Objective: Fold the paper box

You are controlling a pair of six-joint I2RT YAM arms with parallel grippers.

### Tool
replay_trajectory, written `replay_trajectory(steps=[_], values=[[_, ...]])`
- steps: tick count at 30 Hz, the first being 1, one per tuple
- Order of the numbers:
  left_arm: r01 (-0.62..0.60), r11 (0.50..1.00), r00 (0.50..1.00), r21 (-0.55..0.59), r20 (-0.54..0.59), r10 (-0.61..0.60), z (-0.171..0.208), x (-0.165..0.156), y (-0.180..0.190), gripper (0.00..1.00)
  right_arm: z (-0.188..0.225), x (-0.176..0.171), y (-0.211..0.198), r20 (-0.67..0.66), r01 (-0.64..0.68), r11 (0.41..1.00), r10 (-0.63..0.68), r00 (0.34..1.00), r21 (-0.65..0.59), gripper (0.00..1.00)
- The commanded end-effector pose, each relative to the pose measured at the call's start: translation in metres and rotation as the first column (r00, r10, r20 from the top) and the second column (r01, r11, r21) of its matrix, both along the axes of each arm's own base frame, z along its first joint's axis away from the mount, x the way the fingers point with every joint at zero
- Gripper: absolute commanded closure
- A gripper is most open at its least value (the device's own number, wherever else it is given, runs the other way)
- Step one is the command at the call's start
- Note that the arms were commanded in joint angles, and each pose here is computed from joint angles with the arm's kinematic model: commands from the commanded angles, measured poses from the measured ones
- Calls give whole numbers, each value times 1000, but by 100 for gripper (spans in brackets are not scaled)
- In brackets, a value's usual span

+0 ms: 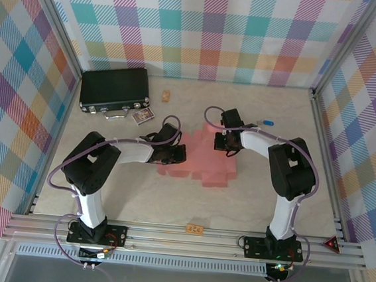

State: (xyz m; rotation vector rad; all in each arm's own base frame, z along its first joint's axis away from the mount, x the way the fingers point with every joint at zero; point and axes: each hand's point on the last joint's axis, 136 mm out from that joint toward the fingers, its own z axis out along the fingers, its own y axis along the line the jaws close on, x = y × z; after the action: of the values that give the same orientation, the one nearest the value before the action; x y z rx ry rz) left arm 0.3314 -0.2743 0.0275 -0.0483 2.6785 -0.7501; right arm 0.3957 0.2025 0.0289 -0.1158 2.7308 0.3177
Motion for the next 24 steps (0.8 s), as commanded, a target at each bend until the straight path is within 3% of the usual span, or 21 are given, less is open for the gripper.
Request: replay_trajectory(steps=[1, 6, 12, 17, 22, 24], values=[[6, 1000, 1000, -28, 17, -5, 21, -1, -7, 92, 22, -5, 5, 6, -45, 999, 45, 999, 13, 92], [7, 997, 994, 82, 112, -17, 49, 19, 4, 77, 43, -25, 5, 10, -38, 996, 38, 999, 81, 91], [9, 974, 987, 226, 153, -45, 49, 40, 23, 71, 33, -69, 0, -62, 2, 986, 9, 998, 167, 91], [59, 958, 988, 281, 123, -97, 35, 47, 32, 79, 15, -90, -5, -113, 35, 982, -14, 994, 186, 93], [77, 943, 988, 323, 104, -116, 18, 47, 40, 100, -1, -94, -5, -144, 50, 981, -23, 989, 185, 94], [86, 941, 989, 328, 85, -119, 11, 42, 41, 100, -6, -91, -7, -153, 57, 986, -33, 988, 158, 94]])
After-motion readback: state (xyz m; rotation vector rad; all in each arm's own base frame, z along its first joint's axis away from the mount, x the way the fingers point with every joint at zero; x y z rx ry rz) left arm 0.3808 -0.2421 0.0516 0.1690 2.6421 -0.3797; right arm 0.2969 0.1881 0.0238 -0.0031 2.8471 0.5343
